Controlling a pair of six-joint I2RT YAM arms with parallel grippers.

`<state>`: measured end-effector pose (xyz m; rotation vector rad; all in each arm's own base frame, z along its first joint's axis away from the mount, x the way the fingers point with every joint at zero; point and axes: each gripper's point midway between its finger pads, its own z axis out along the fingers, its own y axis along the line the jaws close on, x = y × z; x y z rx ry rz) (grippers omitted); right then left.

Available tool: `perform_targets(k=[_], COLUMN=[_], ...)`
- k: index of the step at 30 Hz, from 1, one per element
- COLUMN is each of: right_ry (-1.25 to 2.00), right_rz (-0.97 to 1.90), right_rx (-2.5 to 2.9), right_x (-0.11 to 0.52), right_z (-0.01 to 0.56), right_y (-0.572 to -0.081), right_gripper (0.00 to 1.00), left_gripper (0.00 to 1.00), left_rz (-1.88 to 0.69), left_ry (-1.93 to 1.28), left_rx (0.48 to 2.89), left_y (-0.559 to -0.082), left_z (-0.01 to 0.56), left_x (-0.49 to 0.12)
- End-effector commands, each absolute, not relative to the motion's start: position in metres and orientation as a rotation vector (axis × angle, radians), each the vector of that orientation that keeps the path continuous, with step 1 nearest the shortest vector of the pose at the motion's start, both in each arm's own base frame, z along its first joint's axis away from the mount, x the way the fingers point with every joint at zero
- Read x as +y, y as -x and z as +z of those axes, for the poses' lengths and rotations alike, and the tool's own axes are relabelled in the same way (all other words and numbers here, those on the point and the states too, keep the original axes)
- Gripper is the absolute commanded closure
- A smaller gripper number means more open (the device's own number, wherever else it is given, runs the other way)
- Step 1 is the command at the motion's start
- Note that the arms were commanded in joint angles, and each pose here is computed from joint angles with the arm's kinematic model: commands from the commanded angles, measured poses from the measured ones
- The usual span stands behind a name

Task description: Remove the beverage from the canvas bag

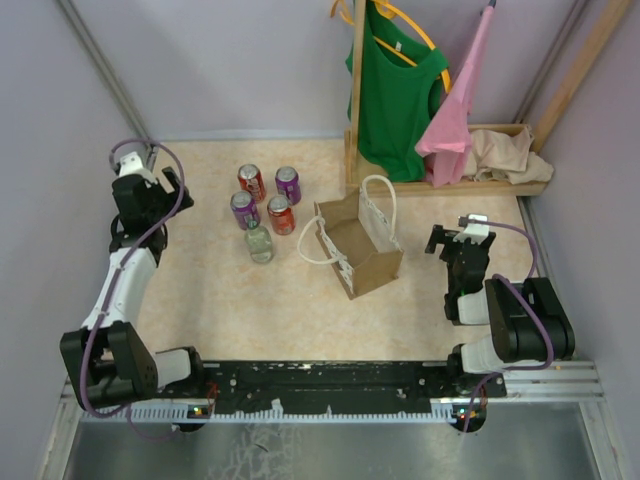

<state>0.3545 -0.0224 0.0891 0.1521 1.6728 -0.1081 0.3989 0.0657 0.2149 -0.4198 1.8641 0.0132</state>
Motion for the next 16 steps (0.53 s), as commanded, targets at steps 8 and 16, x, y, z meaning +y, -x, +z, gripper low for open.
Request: perform_targets(k=[8,16], right_ry=[-0.163,-0.164], right_rz=[-0.096,-0.097], right_rx=[1.609,1.609], right_x=[-0.022,-0.023], right_z=[0.107,0.107], right_y=[-0.363,-0.363], right_gripper=[0.01,0.01], left_gripper=[0.00,0.00], left_rz=[0.023,0.044], left_ry=[0.460,0.448], left_rx=[1.773,1.719], left_y=[-0.396,-0.388], left_z=[0.228,0.236], left_x=[0.070,0.073])
